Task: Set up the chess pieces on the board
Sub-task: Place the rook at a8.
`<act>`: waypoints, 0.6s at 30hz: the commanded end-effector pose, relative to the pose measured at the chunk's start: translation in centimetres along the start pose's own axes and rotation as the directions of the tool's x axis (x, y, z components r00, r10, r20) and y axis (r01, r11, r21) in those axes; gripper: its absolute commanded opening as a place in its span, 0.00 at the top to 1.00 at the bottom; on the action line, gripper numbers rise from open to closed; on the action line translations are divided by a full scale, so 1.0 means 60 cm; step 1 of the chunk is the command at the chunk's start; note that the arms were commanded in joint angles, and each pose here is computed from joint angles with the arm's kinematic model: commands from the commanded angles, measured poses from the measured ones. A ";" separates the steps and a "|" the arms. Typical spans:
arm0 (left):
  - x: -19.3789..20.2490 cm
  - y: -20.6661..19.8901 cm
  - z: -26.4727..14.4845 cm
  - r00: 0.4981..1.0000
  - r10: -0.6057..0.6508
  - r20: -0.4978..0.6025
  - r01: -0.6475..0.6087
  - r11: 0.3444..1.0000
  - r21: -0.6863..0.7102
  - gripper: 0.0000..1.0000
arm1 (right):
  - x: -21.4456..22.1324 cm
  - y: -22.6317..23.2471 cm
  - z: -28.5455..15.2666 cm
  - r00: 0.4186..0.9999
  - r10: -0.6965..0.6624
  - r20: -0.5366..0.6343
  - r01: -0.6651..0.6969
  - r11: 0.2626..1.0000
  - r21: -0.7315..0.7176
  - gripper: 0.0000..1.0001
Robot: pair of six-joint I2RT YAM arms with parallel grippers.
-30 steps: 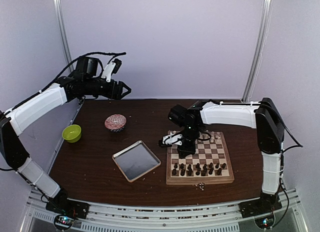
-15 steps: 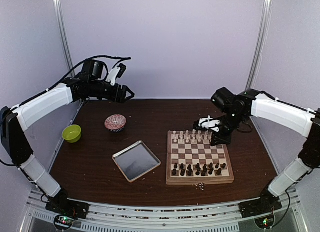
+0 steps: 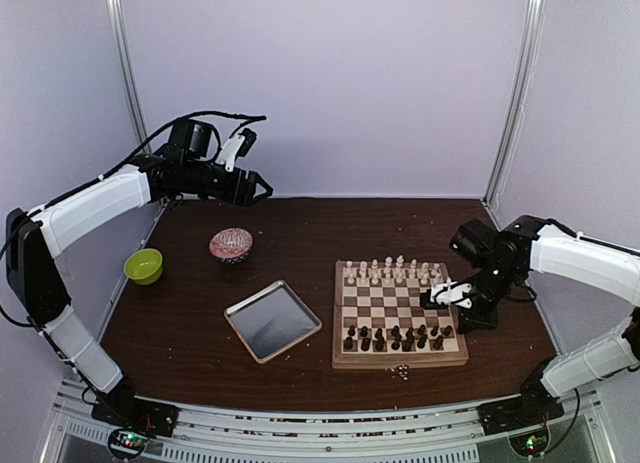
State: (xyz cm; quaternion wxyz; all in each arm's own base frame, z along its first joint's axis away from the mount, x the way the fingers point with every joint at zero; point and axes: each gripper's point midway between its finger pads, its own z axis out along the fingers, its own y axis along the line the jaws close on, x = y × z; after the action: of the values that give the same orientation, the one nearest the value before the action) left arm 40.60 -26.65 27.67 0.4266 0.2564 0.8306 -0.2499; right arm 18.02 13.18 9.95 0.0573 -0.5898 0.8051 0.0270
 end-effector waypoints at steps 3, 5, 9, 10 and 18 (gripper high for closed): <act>-0.019 -0.011 -0.001 1.000 -0.001 0.025 0.000 1.000 0.027 0.29 | 0.003 0.013 0.022 0.999 -0.034 -0.008 0.034 0.999 0.003 0.91; -0.020 -0.012 -0.002 1.000 -0.001 0.026 0.001 1.000 0.027 0.29 | 0.001 0.012 0.029 0.999 -0.033 -0.010 0.033 0.999 0.008 0.91; -0.018 -0.013 0.000 1.000 -0.003 0.023 0.002 1.000 0.029 0.29 | -0.001 0.006 0.044 1.000 -0.023 -0.016 0.023 0.999 0.024 0.91; -0.018 -0.012 0.000 1.000 -0.003 0.022 0.002 1.000 0.029 0.29 | 0.000 0.005 0.047 1.000 -0.023 -0.021 0.023 0.999 0.026 0.91; -0.017 -0.012 0.001 1.000 -0.003 0.019 0.003 1.000 0.029 0.29 | -0.002 0.004 0.063 0.999 -0.025 -0.028 0.025 1.000 0.016 0.91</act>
State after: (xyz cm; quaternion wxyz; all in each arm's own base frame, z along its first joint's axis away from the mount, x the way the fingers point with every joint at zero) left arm 40.47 -26.84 27.48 0.4217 0.2566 0.8316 -0.2546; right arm 17.46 13.55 6.62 0.0451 -0.6003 0.7982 0.0193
